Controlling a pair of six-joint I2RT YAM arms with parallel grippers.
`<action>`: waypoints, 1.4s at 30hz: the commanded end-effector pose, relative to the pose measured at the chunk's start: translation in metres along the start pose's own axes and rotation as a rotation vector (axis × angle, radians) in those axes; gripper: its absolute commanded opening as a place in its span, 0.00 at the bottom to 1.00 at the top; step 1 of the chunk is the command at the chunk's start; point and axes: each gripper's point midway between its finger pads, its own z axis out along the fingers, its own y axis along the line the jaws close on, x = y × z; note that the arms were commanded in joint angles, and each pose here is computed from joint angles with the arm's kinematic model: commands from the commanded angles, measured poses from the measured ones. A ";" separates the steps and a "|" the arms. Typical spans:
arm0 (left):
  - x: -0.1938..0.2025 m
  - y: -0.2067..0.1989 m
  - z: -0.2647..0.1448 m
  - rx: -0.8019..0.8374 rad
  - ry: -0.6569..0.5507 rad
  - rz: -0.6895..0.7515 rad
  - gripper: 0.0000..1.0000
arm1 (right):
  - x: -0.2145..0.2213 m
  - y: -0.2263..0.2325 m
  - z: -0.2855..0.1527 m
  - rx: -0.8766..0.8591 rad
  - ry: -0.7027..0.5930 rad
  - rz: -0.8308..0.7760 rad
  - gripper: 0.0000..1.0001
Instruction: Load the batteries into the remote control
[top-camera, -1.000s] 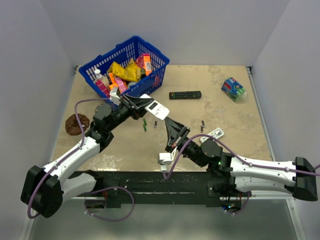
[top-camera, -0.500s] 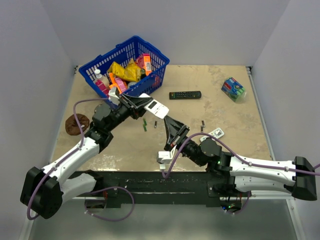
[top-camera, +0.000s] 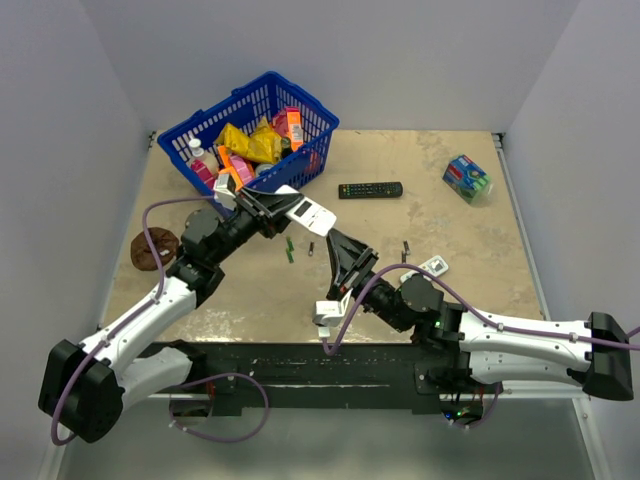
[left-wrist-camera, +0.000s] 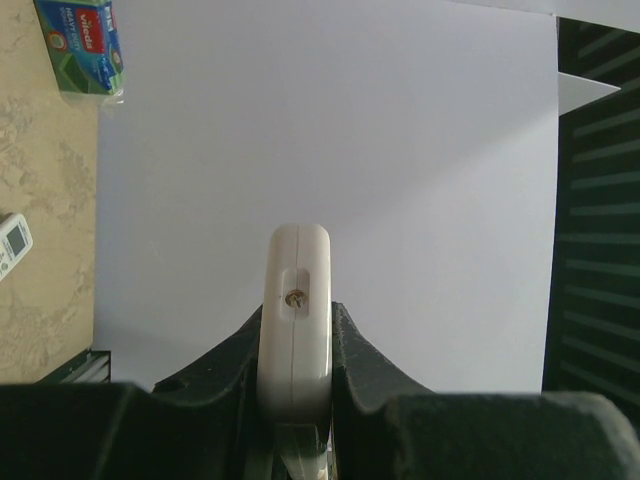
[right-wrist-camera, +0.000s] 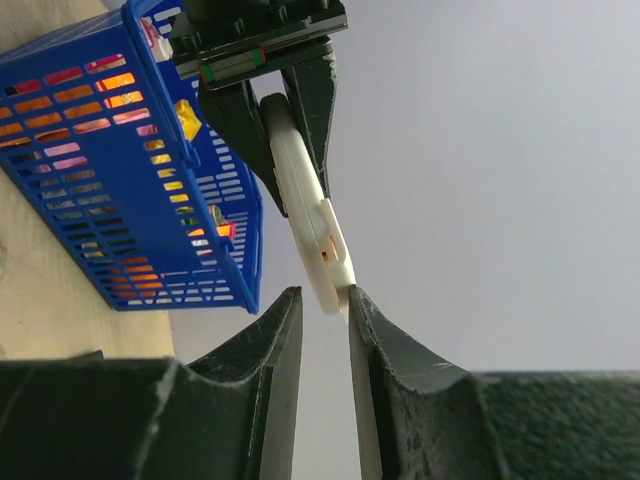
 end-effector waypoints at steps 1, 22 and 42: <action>0.031 -0.043 -0.014 0.125 0.125 0.001 0.00 | 0.005 0.000 0.004 -0.021 0.036 0.019 0.28; 0.023 -0.026 -0.012 0.082 0.095 -0.034 0.00 | 0.004 -0.006 0.006 0.005 0.034 0.021 0.39; 0.023 -0.021 -0.012 0.071 0.092 -0.020 0.00 | -0.002 -0.023 0.005 0.025 0.006 0.035 0.48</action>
